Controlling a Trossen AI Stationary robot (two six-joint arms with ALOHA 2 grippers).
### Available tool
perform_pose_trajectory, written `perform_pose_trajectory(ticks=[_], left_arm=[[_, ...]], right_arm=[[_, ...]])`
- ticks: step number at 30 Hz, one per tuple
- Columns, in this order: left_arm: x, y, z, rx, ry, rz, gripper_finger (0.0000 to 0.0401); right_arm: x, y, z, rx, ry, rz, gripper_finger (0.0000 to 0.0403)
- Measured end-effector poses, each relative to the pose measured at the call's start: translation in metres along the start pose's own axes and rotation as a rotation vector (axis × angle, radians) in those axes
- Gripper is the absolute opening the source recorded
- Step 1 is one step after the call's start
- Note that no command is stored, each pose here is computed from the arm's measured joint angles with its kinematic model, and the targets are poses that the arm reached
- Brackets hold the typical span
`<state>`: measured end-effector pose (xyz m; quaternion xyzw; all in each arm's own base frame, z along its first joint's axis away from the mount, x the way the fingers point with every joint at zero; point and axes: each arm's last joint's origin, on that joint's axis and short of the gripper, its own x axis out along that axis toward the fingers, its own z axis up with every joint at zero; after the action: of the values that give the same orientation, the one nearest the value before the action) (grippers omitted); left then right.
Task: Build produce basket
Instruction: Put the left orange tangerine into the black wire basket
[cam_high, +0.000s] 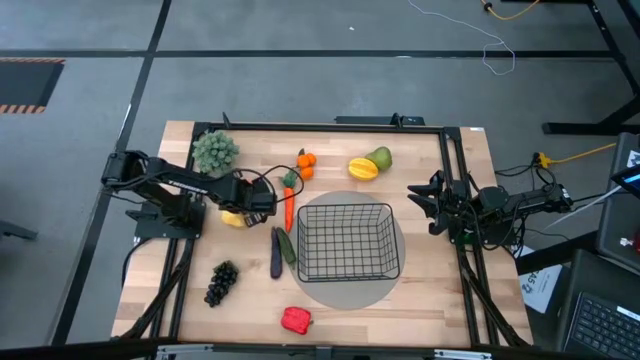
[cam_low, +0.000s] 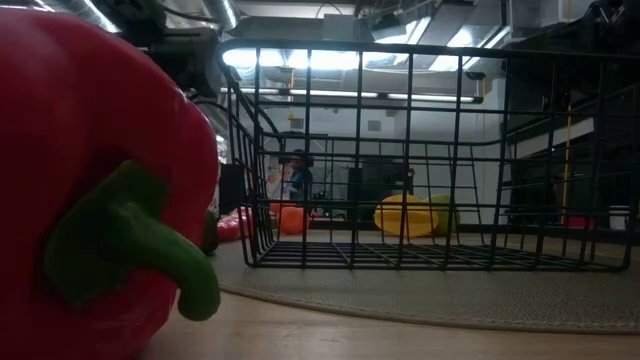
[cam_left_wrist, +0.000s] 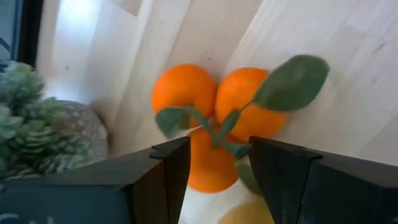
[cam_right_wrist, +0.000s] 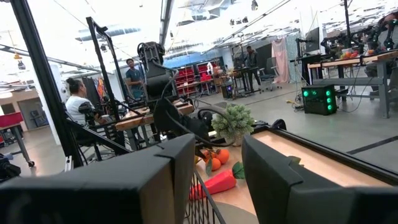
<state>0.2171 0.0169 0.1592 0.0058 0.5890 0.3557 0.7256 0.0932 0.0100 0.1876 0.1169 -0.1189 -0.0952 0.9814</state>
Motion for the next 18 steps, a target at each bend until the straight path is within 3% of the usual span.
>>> perform_pose_trajectory(ticks=[18], left_arm=[[0.0042,-0.0058,0.0064,-0.032,-0.049,-0.008,0.0149]], right_arm=[[0.0000,0.0000,0.0000,-0.003,0.000,0.000,0.0131]])
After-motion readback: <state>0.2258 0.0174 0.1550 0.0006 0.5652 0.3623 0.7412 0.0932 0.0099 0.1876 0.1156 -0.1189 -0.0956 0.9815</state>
